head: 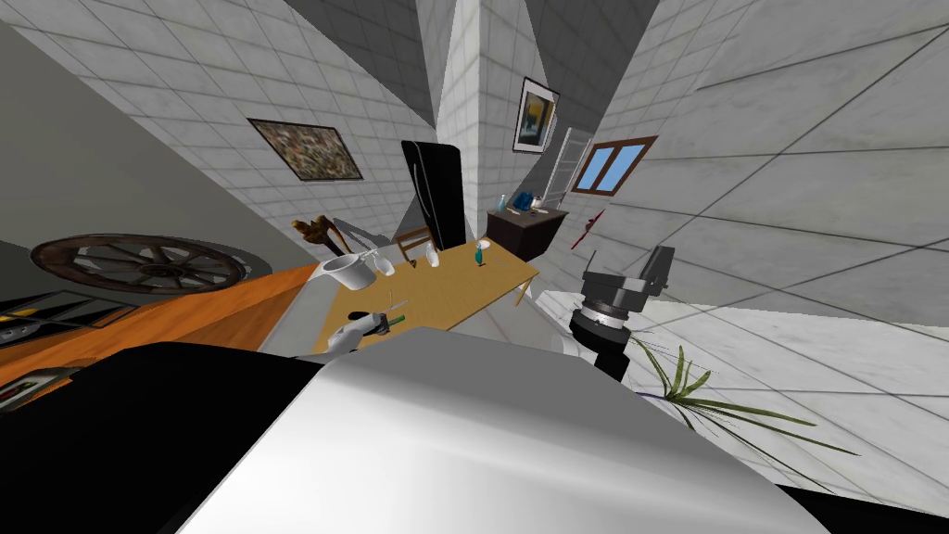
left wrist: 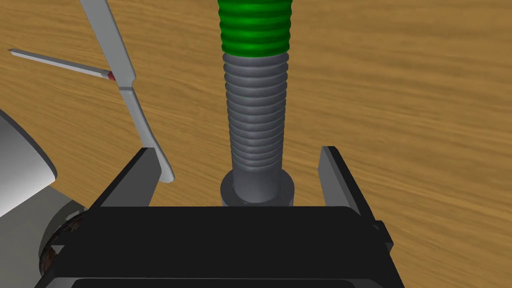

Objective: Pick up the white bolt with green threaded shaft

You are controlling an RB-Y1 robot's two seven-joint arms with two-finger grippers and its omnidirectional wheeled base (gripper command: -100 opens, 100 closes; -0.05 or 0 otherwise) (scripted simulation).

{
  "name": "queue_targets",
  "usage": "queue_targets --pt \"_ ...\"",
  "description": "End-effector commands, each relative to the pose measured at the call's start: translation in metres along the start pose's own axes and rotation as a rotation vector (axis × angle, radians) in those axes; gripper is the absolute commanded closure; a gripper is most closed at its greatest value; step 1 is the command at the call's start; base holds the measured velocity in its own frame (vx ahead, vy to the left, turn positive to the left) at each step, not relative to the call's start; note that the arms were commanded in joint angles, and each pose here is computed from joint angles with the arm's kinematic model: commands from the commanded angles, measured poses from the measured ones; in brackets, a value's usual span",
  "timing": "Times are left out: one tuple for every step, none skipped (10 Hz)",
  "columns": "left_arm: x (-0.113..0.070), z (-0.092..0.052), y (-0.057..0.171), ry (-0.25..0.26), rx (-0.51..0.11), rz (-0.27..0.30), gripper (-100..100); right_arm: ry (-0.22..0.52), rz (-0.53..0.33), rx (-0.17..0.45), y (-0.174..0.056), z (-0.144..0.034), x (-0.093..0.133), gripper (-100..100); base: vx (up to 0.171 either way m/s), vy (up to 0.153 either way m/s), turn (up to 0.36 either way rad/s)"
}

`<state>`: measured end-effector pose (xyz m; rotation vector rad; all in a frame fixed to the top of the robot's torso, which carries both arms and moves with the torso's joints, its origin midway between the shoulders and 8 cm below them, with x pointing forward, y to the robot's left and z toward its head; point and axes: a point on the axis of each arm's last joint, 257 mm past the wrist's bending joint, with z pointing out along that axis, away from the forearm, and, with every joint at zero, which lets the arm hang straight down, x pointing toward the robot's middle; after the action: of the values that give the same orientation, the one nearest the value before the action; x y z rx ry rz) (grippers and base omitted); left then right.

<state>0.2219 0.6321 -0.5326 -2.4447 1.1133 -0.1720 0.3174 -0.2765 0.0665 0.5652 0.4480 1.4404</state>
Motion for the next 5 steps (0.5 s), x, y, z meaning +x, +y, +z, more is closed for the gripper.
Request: queue_targets --pt "-0.007 0.000 0.002 -0.003 0.003 0.009 -100 0.000 0.000 0.000 0.000 0.000 0.000 0 0.070 -0.012 0.012" --pt "-0.007 0.000 0.002 -0.003 0.003 0.009 -100 0.000 0.000 0.000 0.000 0.000 0.000 0 0.027 -0.011 -0.003" --pt "-0.022 -0.003 0.007 -0.010 0.009 0.006 -100 0.000 0.000 0.000 0.000 0.000 0.000 0 0.058 -0.009 0.007" --pt "-0.017 -0.002 0.005 -0.007 0.005 0.002 -100 0.000 0.000 0.000 0.000 0.000 0.000 0 0.035 -0.004 0.010" --pt "-0.019 -0.003 0.005 -0.007 0.006 0.006 100 0.000 0.000 0.000 0.000 0.000 0.000 0 0.000 0.000 0.000"
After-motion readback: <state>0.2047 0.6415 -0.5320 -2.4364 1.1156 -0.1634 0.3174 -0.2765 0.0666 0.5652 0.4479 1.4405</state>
